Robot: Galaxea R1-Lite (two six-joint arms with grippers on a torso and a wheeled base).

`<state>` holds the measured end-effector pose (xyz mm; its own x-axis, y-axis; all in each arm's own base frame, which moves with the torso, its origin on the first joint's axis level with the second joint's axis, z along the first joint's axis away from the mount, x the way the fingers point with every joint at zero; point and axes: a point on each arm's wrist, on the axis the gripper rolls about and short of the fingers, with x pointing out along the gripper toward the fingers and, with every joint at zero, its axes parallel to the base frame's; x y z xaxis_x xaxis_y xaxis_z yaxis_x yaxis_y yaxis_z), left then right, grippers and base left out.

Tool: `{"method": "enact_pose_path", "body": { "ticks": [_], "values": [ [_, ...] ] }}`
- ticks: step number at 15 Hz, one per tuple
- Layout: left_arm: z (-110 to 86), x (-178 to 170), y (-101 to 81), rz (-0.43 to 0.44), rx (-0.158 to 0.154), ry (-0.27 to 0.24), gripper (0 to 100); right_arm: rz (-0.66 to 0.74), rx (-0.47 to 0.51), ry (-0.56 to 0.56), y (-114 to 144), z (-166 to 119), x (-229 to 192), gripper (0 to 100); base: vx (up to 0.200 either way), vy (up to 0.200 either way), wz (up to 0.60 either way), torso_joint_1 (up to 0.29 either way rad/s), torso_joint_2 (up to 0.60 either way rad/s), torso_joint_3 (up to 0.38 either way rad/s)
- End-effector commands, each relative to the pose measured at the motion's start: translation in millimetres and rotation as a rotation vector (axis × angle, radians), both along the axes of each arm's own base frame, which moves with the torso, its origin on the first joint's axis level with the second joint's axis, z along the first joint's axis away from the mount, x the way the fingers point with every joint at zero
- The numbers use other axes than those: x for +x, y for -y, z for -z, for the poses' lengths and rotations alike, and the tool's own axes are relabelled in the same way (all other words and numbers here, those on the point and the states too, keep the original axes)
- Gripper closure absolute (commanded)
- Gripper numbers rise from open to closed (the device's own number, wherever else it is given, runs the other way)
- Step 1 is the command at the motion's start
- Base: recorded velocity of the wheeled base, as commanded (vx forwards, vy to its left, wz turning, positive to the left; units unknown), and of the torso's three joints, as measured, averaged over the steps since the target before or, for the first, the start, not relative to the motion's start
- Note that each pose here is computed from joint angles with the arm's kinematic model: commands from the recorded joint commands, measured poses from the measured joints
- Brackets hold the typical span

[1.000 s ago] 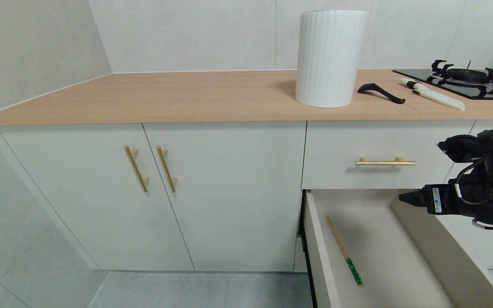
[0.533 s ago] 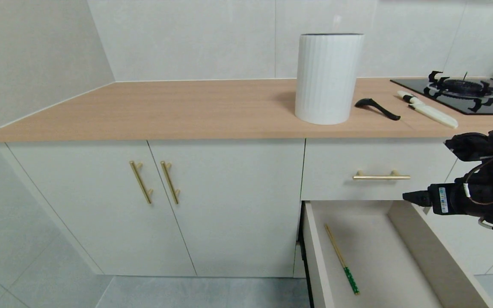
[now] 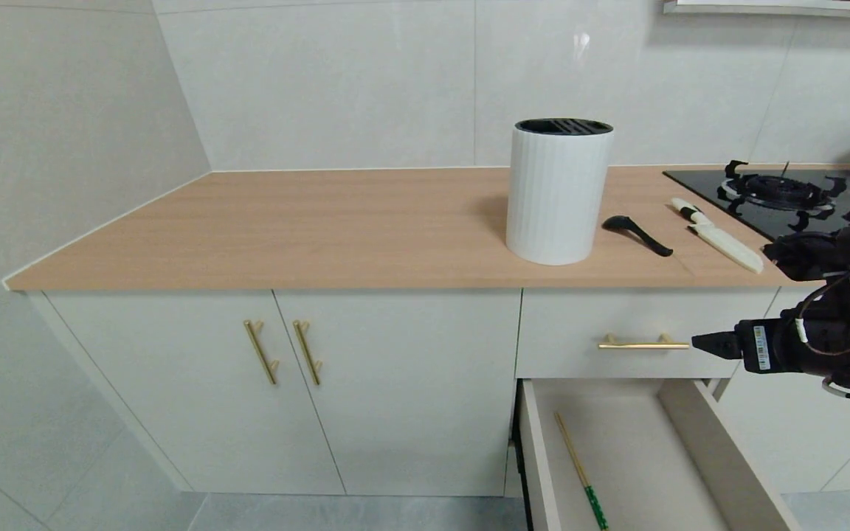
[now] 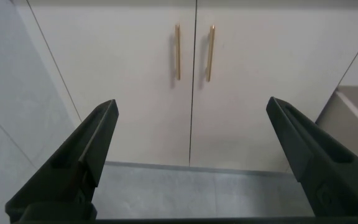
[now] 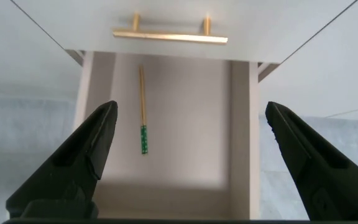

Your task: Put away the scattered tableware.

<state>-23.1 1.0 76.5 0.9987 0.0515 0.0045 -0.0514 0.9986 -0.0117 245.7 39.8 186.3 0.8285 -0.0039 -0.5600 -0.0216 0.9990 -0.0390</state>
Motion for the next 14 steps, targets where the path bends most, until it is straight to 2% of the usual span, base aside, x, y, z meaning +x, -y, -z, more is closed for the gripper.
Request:
{"method": "enact_pose_path", "body": {
  "ticks": [1,9,12,14],
  "values": [
    [0.0,0.0,0.0,-0.001,-0.001,0.000,0,-0.001,0.000,-0.004,-0.4,1.1,0.8,0,0.000,0.000,0.00,0.173,-0.48,-0.310],
    [0.0,0.0,0.0,-0.001,-0.001,0.000,0,-0.020,0.009,-0.009,-0.9,2.3,-1.1,0,0.000,0.000,0.00,0.184,-0.48,-0.299],
    [0.0,0.0,0.0,-0.001,-0.001,0.000,0,-0.034,-0.006,0.003,-0.3,-0.7,-2.8,0,0.000,0.000,0.00,0.054,-0.13,-0.080],
    [0.0,0.0,0.0,-0.001,-0.001,0.000,0,-0.082,0.002,0.023,2.3,-6.5,16.3,0,0.000,0.000,0.00,0.000,0.00,0.000]
  ]
}}
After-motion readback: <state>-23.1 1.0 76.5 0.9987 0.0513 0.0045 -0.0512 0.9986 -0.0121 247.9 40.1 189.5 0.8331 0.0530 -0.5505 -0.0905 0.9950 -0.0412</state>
